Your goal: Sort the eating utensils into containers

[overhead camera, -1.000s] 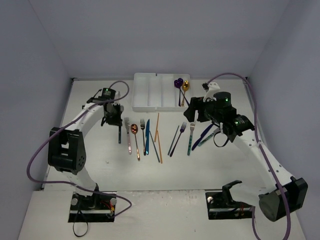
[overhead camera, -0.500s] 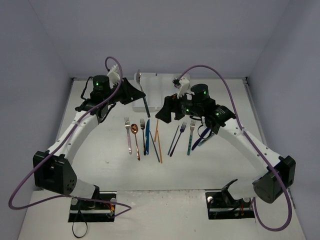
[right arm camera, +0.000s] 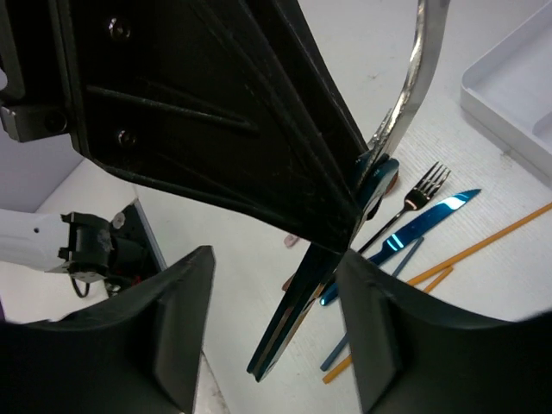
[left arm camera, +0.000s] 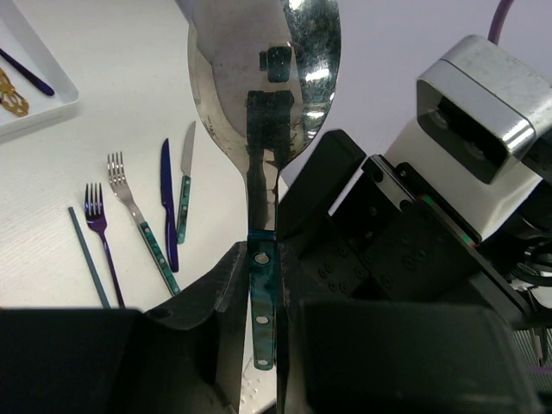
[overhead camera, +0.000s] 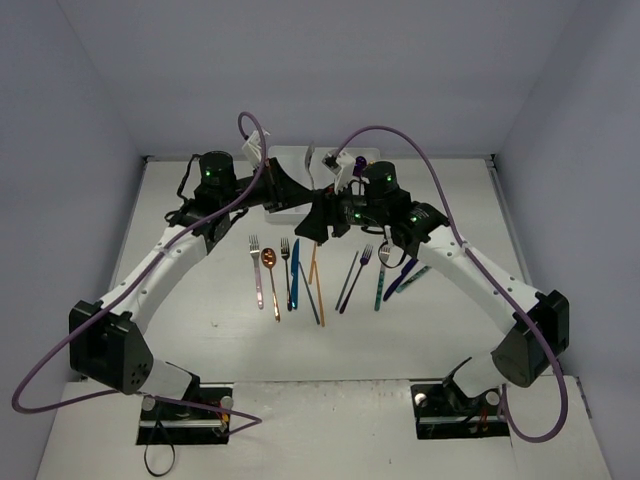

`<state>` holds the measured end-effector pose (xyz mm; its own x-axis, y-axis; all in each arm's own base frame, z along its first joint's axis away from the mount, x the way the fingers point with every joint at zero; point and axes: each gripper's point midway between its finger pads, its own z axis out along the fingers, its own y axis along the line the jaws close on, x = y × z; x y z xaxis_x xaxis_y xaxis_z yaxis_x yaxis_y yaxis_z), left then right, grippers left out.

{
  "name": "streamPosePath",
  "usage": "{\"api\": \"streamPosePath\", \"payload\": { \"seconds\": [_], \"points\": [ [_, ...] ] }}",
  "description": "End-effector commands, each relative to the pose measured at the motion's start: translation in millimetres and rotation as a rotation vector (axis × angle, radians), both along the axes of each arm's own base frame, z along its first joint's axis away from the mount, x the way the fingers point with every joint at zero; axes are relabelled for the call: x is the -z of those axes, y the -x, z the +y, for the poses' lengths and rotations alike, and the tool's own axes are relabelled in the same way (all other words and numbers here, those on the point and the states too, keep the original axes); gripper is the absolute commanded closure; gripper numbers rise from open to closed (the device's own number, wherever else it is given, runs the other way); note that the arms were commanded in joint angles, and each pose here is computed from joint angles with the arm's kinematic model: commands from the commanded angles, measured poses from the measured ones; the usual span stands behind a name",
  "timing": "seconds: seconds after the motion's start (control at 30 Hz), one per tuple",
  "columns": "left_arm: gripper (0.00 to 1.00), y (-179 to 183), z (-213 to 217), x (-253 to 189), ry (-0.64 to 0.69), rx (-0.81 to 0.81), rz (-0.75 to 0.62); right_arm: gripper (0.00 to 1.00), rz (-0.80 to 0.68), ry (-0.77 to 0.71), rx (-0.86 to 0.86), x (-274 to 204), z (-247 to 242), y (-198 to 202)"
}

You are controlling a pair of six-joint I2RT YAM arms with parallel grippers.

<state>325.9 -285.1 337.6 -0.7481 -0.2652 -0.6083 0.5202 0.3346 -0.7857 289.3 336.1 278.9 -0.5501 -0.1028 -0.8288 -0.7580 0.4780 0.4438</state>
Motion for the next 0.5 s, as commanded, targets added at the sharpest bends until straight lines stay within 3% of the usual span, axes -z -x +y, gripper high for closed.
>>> {"api": "streamPosePath", "payload": {
  "seconds": [0.0,0.33,0.47],
  "points": [
    [1.00,23,-1,-55,0.077,0.071,-0.205,0.51,-0.121,-0.101,-0.057,-48,11,0],
    [1.00,30,-2,-37,0.057,0.134,-0.258,0.81,-0.139,-0.111,-0.072,-52,3,13],
    [1.00,32,-4,-28,0.055,0.162,-0.265,0.98,-0.145,-0.113,-0.064,-54,-2,15]
  ]
}}
